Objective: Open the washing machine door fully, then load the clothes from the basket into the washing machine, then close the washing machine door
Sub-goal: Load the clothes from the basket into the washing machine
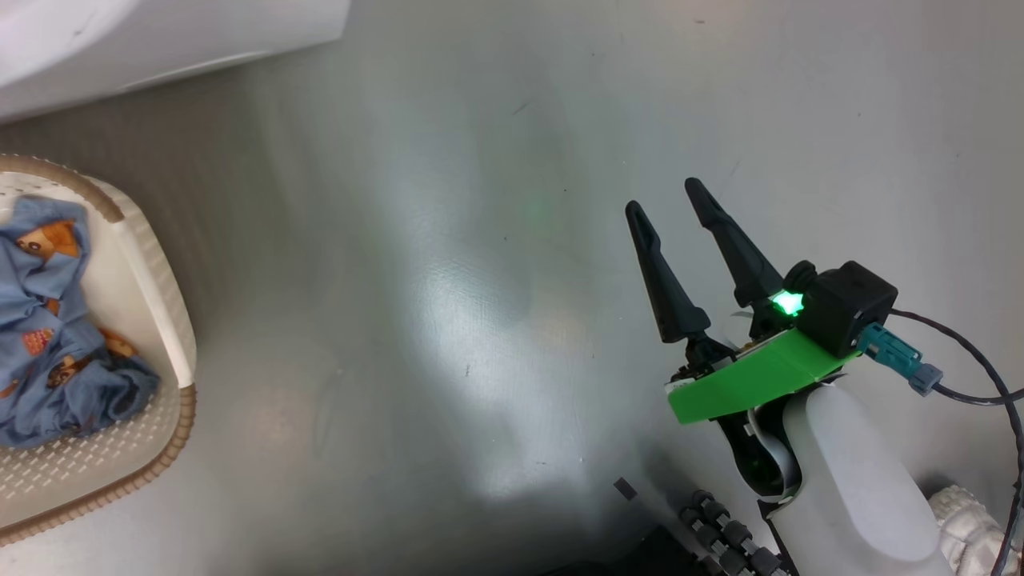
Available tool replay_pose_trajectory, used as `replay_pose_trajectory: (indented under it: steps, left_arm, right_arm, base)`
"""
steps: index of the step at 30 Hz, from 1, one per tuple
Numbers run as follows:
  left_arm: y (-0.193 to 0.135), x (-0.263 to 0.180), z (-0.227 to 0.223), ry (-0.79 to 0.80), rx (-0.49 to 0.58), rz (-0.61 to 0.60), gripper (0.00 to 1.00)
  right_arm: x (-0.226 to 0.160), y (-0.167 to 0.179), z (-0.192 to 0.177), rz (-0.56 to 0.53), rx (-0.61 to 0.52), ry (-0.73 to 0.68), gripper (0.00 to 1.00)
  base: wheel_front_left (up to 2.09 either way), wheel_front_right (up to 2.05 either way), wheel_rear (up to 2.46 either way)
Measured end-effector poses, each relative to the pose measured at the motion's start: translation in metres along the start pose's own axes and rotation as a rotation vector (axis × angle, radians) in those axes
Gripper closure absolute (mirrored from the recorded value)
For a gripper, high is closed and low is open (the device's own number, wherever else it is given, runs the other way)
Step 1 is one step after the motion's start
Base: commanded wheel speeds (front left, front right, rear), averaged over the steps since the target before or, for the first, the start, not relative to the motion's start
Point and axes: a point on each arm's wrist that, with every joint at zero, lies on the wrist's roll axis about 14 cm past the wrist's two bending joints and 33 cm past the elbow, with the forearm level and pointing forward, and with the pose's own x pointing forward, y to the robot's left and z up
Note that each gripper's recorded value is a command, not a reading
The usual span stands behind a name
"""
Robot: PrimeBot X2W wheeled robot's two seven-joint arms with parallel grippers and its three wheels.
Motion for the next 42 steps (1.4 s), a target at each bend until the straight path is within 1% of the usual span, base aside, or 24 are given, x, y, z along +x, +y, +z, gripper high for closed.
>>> replay_pose_trajectory:
  steps: [1,2,7,11,20,25,33,37,42]
  left_arm:
    - [0.002,-0.002,-0.006,0.02,-0.012,0.009,0.72]
    - [0.003,-0.003,-0.011,0.039,-0.019,0.015,0.0]
    - [0.005,-0.008,-0.017,0.084,-0.069,0.034,0.0]
    - [0.007,-0.012,-0.009,0.085,-0.099,0.047,0.0]
    - [-0.006,-0.038,0.0,0.118,-0.153,0.046,0.0]
    - [-0.019,-0.062,0.016,0.106,-0.185,0.043,0.0]
    - [-0.022,-0.102,0.031,0.104,-0.213,0.067,0.0]
    - [-0.025,-0.122,0.042,0.081,-0.22,0.079,0.0]
    - [-0.025,-0.148,0.043,0.083,-0.215,0.099,0.0]
  right_arm:
    - [0.0,0.0,0.0,0.001,0.001,0.001,0.0]
    - [0.0,0.001,0.0,0.002,0.001,0.001,0.0]
    - [0.0,0.005,0.004,0.01,0.005,-0.008,0.0]
    - [0.0,0.007,0.01,0.014,0.008,-0.024,0.0]
    - [-0.001,0.018,0.031,0.042,-0.02,-0.07,0.0]
    - [-0.008,0.027,0.037,0.057,-0.022,-0.08,0.0]
    - [-0.015,0.034,0.052,0.068,-0.026,-0.114,0.0]
    - [-0.018,0.04,0.052,0.08,-0.022,-0.115,0.0]
    - [-0.017,0.044,0.055,0.092,-0.026,-0.122,0.0]
  base:
    - [0.0,0.0,0.0]
    - [0.0,0.0,0.0]
    - [0.0,0.0,0.0]
    - [0.0,0.0,0.0]
    - [0.0,0.0,0.0]
    - [0.0,0.0,0.0]
    - [0.0,0.0,0.0]
    - [0.0,0.0,0.0]
    - [0.0,0.0,0.0]
